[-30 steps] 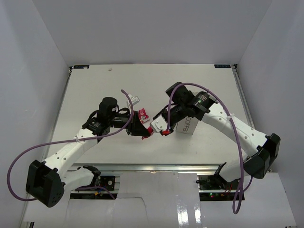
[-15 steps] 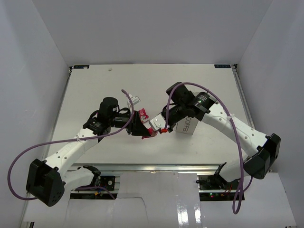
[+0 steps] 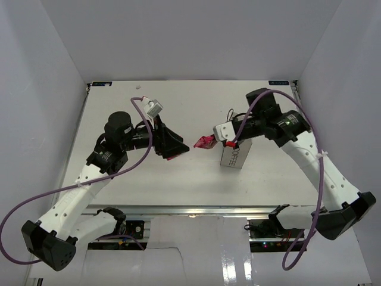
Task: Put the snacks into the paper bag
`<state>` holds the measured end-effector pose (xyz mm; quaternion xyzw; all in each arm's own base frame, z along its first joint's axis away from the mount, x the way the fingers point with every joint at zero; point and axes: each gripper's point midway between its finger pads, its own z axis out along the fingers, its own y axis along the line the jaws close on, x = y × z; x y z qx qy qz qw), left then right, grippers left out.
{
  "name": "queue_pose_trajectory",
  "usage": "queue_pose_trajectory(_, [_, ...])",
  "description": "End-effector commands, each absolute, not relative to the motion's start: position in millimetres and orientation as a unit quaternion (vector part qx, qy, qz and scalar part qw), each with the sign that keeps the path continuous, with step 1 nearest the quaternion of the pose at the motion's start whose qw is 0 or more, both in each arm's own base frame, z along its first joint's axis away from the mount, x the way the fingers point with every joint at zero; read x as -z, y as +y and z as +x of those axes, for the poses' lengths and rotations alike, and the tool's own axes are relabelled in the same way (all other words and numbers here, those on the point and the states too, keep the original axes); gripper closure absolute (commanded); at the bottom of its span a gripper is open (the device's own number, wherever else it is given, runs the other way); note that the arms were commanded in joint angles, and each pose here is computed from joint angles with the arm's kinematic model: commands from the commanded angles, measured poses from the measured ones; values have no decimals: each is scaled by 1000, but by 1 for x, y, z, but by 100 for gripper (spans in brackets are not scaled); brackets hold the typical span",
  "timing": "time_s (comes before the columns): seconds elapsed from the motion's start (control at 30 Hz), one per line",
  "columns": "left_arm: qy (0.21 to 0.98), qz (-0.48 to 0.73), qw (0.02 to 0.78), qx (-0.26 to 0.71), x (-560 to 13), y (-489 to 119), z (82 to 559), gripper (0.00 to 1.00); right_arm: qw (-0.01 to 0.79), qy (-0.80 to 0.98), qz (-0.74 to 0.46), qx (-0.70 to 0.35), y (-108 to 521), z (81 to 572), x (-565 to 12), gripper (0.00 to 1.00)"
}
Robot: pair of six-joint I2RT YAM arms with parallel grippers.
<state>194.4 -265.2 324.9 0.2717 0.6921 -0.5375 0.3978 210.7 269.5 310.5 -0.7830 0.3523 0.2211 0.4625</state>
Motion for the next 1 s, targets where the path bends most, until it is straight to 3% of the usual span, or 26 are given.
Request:
queue_pose_trajectory(0.0, [697, 274, 441, 495, -329, -257, 208, 23, 529, 334, -760, -175, 244, 210, -366, 92])
queue_pose_trajectory(0.2, [716, 264, 434, 478, -308, -256, 217, 23, 572, 353, -738, -63, 187, 249, -391, 92])
queue_pose_trajectory(0.4, [722, 264, 431, 473, -302, -257, 220, 23, 578, 334, -744, -22, 177, 262, -401, 92])
queue_pose_trajectory(0.67, [734, 252, 438, 453, -287, -246, 215, 22, 538, 347, -768, 7, 162, 286, -363, 92])
queue_pose_trajectory(0.97, [742, 252, 435, 444, -279, -245, 218, 22, 476, 340, -811, -12, 155, 277, -320, 92])
